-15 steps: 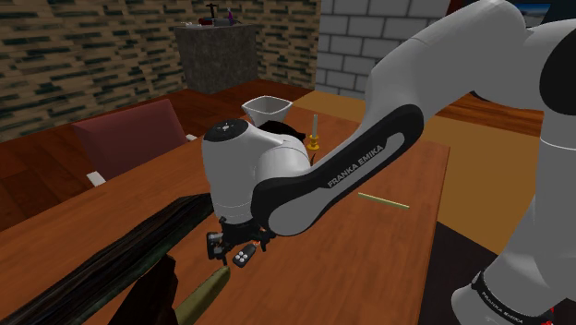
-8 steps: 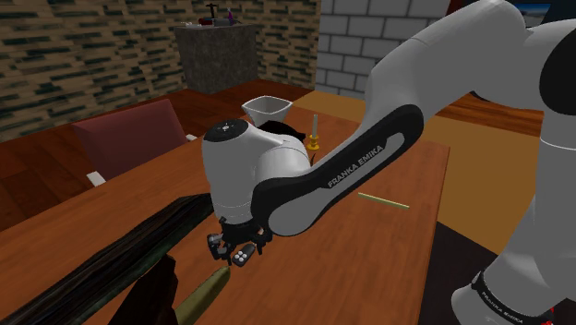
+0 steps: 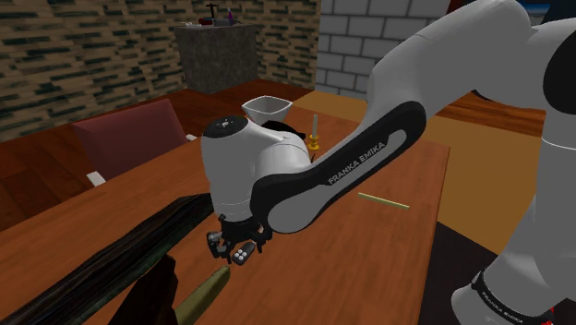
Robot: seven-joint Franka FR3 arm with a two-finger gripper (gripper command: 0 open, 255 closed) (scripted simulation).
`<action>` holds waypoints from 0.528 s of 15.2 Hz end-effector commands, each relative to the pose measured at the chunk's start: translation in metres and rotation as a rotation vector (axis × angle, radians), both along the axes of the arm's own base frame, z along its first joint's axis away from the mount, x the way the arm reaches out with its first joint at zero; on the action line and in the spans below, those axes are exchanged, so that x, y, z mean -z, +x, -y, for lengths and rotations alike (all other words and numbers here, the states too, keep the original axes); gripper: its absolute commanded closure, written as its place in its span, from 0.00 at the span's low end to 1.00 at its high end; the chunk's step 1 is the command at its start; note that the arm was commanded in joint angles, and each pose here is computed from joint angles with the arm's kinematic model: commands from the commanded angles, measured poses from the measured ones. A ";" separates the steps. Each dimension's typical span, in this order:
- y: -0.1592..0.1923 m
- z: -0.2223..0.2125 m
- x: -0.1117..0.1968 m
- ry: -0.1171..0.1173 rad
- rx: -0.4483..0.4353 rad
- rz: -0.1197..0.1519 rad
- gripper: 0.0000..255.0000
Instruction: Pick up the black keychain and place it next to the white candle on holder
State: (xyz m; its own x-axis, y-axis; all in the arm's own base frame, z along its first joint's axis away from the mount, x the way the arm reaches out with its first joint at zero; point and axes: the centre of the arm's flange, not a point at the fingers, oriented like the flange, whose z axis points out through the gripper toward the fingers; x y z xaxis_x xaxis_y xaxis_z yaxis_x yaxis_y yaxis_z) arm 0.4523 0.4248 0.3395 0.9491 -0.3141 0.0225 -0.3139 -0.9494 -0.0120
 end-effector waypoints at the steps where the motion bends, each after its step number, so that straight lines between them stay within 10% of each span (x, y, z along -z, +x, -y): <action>1: 0.000 0.000 -0.009 0.000 0.000 0.000 1.00; 8: 0.000 0.000 -0.046 0.000 0.000 0.000 1.00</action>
State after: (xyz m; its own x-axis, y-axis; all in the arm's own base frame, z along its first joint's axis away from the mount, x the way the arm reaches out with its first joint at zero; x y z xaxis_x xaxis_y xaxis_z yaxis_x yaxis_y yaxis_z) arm 0.4522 0.4249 0.3796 0.9491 -0.3143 0.0221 -0.3141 -0.9493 -0.0111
